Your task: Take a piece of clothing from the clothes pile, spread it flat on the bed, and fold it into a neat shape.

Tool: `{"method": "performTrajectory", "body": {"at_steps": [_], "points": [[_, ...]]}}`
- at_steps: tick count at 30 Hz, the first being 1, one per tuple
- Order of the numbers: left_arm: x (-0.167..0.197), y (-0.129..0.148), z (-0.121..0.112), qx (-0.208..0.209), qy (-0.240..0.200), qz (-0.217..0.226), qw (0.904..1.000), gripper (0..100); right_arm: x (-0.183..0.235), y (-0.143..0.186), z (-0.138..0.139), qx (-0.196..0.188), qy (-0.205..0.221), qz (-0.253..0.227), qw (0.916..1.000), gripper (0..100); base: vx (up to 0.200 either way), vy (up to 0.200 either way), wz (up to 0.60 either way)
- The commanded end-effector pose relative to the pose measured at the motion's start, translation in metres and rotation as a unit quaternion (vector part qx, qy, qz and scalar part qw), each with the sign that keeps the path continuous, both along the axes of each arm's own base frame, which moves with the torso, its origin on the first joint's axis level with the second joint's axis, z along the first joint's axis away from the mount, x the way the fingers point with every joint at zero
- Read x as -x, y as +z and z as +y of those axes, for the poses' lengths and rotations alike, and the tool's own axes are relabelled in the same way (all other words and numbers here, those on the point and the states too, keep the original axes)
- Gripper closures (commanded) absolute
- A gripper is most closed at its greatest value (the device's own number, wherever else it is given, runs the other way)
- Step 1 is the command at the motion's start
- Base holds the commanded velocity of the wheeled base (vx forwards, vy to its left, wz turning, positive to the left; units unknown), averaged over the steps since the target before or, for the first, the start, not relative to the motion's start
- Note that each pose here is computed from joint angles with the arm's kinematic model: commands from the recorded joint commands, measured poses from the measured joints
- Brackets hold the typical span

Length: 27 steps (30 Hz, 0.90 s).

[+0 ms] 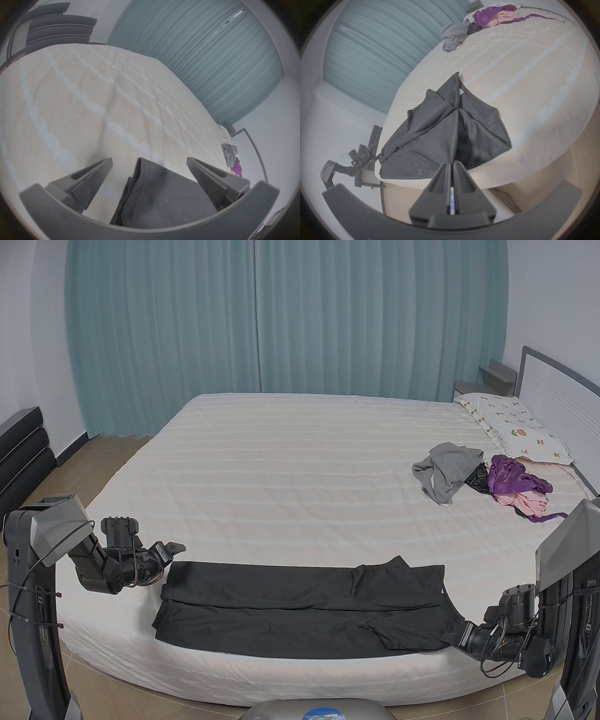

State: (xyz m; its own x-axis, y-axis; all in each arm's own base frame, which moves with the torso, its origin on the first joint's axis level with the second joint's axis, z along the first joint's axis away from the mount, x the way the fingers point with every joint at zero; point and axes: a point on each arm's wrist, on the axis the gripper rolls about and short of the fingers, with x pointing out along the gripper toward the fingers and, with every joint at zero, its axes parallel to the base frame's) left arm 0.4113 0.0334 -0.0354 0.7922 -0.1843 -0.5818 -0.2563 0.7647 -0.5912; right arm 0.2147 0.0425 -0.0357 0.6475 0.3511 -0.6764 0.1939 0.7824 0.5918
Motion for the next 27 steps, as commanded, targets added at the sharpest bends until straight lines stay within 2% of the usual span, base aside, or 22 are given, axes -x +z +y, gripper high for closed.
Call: {"method": "performTrajectory", "body": {"at_steps": [1, 7, 10, 11, 15, 21, 27], "points": [[0.000, 0.001, 0.000, 0.000, 0.000, -0.001, 1.0000, 0, 0.003, -0.004, -0.001, 0.006, 0.005, 0.008, 0.9999, 0, 0.000, 0.000, 0.00], [0.000, 0.000, 0.000, 0.000, 0.000, 0.000, 1.0000, 0, -0.001, -0.001, -0.004, 0.017, 0.008, -0.009, 0.9998, 0, 0.000, 0.000, 0.00], [0.000, 0.000, 0.000, 0.000, 0.000, 0.000, 1.0000, 0, -0.009, 0.009, -0.003, 0.011, 0.006, -0.044, 0.9989, 0, 0.000, 0.000, 0.00], [0.000, 0.000, 0.000, 0.000, 0.000, 0.000, 1.0000, 0, -0.016, 0.016, -0.003, 0.007, 0.005, -0.071, 0.9975, 0, 0.000, 0.000, 0.00], [0.000, 0.000, 0.001, -0.001, 0.002, 0.000, 1.0000, 0, -0.027, 0.031, -0.002, 0.001, 0.003, -0.113, 0.9936, 0, 0.000, 0.000, 0.00], [0.000, 0.000, 0.001, 0.000, 0.002, 0.000, 1.0000, 0, -0.040, 0.035, 0.001, -0.001, 0.004, -0.124, 0.9922, 0, 0.000, 0.000, 0.00], [0.000, 0.000, 0.001, -0.001, 0.002, -0.001, 1.0000, 0, -0.027, 0.041, -0.003, 0.000, 0.001, -0.117, 0.9931, 0, 0.000, 0.000, 0.00]]}}
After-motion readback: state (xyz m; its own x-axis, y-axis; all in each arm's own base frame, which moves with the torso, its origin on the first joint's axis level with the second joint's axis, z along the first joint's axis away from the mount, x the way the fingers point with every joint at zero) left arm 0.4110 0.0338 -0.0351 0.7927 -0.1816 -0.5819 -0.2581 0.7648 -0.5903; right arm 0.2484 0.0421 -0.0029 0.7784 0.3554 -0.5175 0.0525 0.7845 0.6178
